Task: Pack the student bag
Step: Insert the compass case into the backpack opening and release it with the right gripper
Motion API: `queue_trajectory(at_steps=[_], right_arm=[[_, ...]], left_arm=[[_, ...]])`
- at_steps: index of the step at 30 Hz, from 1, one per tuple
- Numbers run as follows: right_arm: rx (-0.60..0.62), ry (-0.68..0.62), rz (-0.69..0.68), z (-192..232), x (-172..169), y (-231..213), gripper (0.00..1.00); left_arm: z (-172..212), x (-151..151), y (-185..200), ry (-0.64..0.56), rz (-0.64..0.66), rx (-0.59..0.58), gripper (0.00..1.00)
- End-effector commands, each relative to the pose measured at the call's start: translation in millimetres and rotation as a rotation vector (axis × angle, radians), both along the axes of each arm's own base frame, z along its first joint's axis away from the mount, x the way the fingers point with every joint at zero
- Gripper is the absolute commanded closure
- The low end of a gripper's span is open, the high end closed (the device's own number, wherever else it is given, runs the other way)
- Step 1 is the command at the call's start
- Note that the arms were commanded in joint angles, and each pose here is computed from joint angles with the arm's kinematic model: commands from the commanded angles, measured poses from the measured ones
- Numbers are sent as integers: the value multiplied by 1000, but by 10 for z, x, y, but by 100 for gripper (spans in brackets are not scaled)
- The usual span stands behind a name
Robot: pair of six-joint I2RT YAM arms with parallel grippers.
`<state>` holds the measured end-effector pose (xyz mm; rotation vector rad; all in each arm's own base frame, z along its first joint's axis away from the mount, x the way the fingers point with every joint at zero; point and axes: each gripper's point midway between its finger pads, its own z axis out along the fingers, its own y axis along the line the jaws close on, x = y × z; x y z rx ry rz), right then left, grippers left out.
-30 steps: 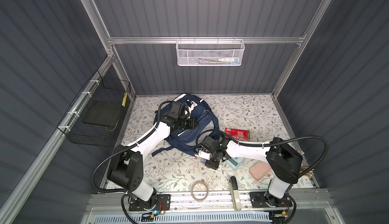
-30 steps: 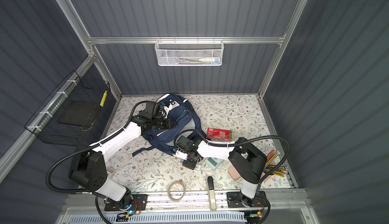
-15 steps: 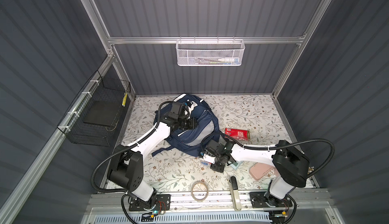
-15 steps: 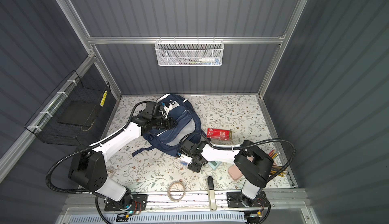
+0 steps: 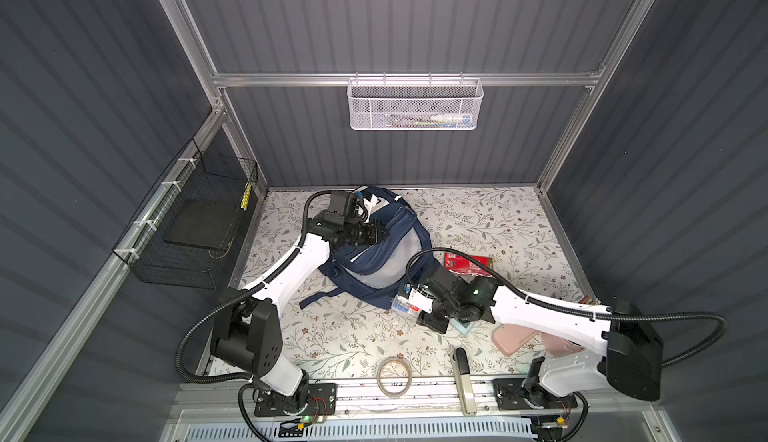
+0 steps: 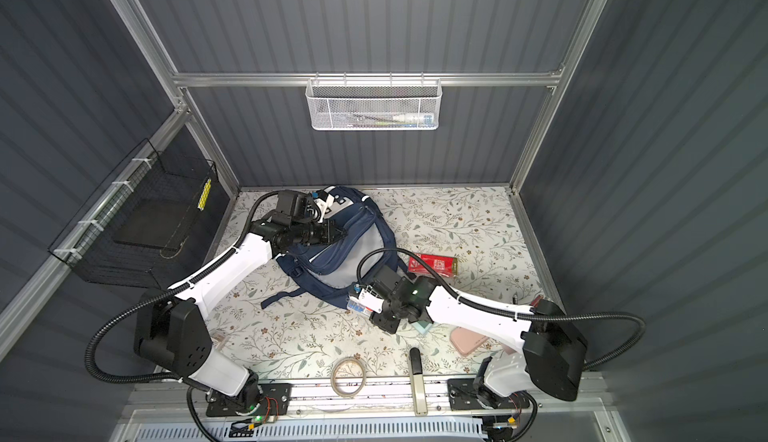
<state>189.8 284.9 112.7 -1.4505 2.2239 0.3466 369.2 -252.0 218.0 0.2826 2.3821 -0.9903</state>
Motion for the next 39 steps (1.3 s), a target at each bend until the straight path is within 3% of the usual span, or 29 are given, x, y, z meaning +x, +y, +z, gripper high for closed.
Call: queue_trajectory(at_steps=[1, 9, 14, 20, 24, 29, 34, 39], right_arm=[[100, -31, -137, 320, 446, 89, 68], [139, 79, -481, 263, 1496, 465, 66], [248, 79, -811, 143, 2073, 593, 62], [420, 215, -940, 31, 2458, 770, 62], [498, 235, -911, 203, 2535, 923, 45], [521, 245, -917, 307, 2495, 806, 34], [501, 264, -940, 298, 2277, 463, 32], [450, 294, -1039, 247, 1793, -145, 29]], left_arm=[[513, -27, -81, -45, -28, -120, 100], [833, 2, -147, -64, -47, -167, 100], [795, 52, -169, -50, -45, -178, 100], [733, 24, -168, -31, -47, -180, 100], [485, -36, -201, 36, -53, -210, 100], [113, -14, -185, 95, -45, -158, 100], [48, 5, -205, 105, -41, -173, 100], [-173, 22, -180, 126, -24, -146, 100]])
